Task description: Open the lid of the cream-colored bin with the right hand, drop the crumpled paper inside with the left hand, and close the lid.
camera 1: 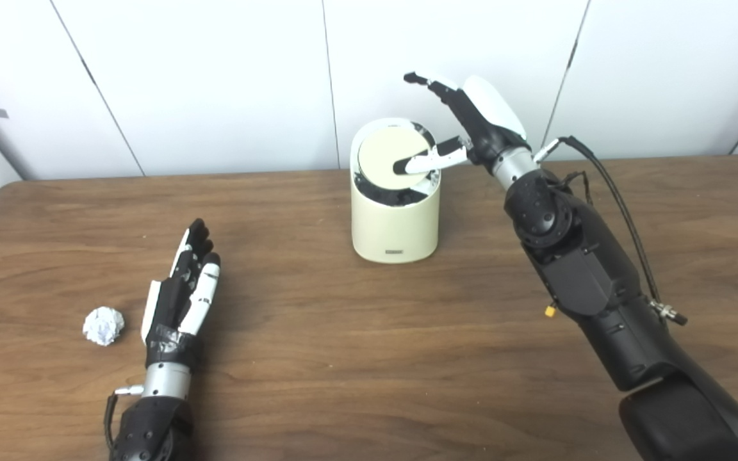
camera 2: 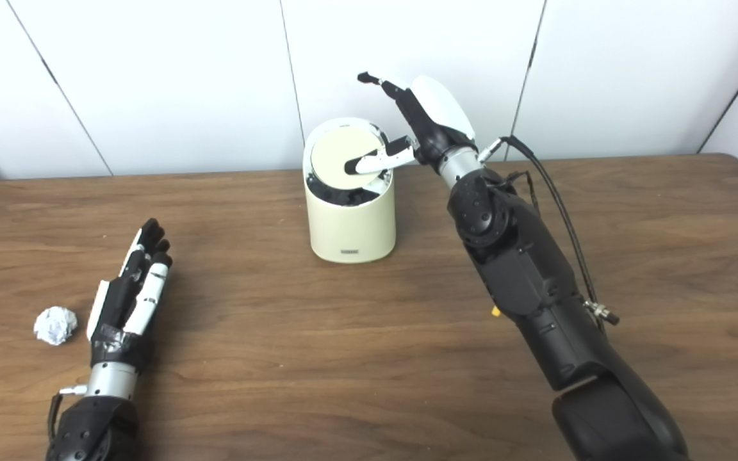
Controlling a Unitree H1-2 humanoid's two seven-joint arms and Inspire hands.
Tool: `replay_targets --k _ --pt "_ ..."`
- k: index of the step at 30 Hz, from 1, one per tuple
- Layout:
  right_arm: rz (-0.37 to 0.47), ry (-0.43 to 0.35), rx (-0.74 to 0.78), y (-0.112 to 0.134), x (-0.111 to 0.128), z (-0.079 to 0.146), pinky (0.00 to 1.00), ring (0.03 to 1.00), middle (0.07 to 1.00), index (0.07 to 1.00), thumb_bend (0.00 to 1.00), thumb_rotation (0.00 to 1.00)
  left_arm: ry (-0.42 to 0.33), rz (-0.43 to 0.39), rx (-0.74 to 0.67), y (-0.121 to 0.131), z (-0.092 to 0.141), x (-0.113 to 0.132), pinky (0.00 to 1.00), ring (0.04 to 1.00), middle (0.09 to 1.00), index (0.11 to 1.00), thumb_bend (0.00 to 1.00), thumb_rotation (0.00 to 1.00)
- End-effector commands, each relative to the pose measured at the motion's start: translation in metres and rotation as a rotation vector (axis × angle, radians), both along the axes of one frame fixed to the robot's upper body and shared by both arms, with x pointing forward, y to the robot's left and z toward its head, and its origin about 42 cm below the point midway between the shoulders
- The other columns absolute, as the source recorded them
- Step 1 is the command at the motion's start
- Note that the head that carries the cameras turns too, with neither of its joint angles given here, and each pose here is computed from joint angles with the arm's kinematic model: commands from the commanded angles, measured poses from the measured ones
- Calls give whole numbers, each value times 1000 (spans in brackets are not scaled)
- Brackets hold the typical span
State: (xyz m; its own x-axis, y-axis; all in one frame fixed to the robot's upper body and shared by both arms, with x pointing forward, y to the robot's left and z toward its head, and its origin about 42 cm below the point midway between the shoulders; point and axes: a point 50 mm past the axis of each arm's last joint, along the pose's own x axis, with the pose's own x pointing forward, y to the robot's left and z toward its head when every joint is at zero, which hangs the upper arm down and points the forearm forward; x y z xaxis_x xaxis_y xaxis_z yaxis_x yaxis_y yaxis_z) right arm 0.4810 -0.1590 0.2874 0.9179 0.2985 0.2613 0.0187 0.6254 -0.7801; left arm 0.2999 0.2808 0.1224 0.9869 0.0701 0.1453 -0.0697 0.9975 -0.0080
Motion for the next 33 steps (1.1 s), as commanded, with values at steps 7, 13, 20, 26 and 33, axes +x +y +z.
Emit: replay_targets --k 7,13,20,26,33 --pt "-18 -64 -54 -5 4 14 852 904 905 858 912 110 -44 3 -3 -2 10 1 1000 1000 1000 1000 221 505" --pt "-20 -64 -59 -8 4 13 867 906 908 860 912 89 -49 1 -7 -3 11 1 1000 1000 1000 1000 229 507" --pt "-21 -55 -59 -10 4 8 885 908 907 860 909 99 -52 5 -8 -3 11 1 1000 1000 998 1000 241 520" --pt "-11 -71 -30 -6 -1 16 863 908 908 867 847 250 -53 1 -10 -3 12 0 1000 1000 998 1000 215 517" --pt "0 -84 32 2 -2 25 835 904 901 865 710 347 -46 -16 6 -6 7 1 1000 1000 988 1000 258 568"
